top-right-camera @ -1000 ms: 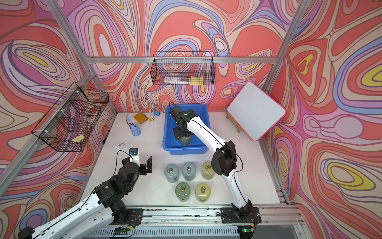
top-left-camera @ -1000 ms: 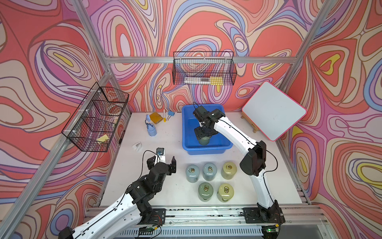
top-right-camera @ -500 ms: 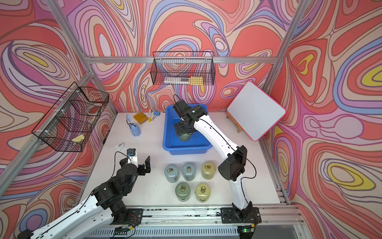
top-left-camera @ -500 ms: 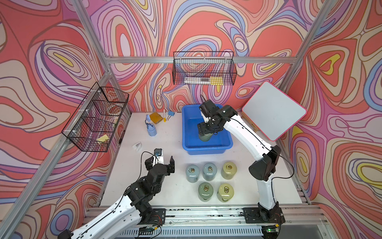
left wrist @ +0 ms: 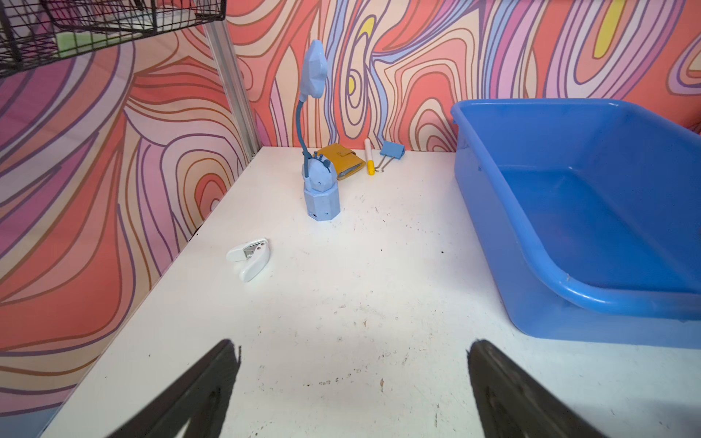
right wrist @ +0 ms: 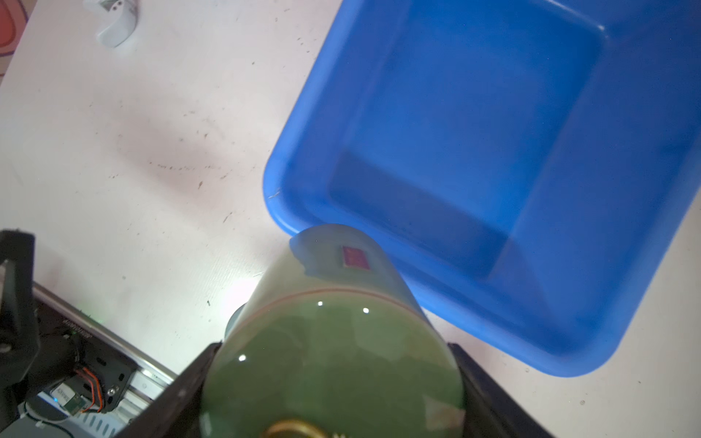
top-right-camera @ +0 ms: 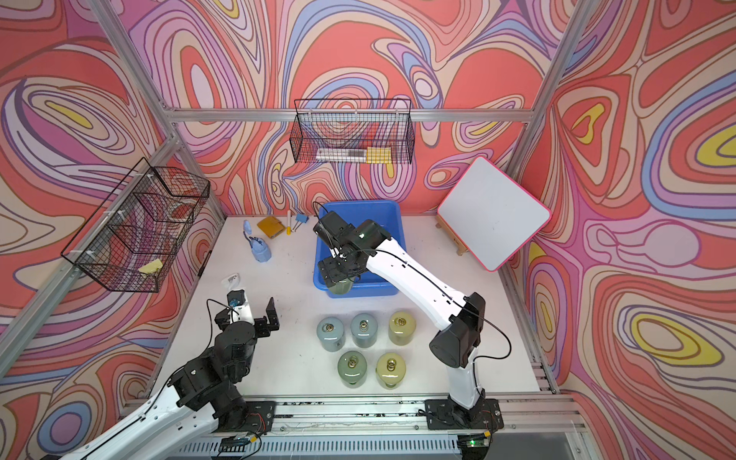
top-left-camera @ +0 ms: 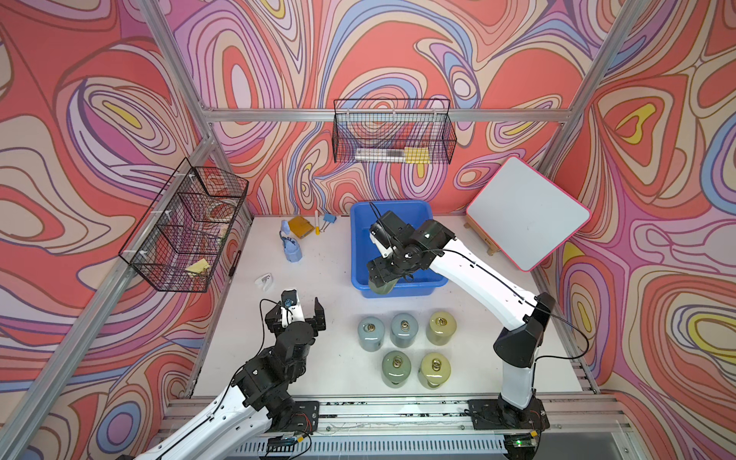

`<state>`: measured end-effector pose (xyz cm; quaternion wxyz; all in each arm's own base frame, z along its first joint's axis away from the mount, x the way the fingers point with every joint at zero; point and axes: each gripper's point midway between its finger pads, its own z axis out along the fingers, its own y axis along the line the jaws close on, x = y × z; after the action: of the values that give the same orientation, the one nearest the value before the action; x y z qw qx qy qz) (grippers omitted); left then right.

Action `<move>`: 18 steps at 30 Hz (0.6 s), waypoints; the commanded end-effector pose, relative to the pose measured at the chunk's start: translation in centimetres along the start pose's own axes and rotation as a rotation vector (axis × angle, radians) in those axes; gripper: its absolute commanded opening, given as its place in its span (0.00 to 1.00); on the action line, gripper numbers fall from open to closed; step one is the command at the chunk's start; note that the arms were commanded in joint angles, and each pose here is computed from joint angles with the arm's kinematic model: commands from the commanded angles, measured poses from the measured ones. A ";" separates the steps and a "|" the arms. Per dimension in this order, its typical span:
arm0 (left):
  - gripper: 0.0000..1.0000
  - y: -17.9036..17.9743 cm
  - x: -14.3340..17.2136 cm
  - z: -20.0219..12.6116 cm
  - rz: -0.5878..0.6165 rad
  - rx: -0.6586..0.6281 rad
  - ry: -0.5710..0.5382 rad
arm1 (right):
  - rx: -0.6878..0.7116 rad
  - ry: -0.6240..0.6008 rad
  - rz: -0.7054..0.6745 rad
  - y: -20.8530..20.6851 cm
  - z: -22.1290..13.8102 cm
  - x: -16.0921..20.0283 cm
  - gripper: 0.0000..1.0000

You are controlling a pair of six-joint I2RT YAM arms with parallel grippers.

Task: Take the tea canister out of the basket
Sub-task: Place the tea canister at the center of the board.

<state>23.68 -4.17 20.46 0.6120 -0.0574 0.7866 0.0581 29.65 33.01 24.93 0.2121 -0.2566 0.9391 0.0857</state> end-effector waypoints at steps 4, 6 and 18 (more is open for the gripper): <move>0.99 1.7 0.1 -0.1 0.021 -0.084 -0.022 | -0.107 -0.082 -0.061 6.7 -2.3 1.6 0.65; 0.99 2.0 0.0 -0.1 0.021 -0.101 -0.027 | -0.119 -0.076 -0.089 8.4 -2.3 2.8 0.65; 0.99 4.5 -0.3 -0.9 -0.038 -0.196 -0.101 | -0.168 0.007 -0.148 14.2 -0.5 9.5 0.65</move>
<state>22.49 -0.91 20.61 0.6343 -0.1076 0.7576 0.1098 15.05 39.53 19.71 0.1571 -0.3611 0.9128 0.1080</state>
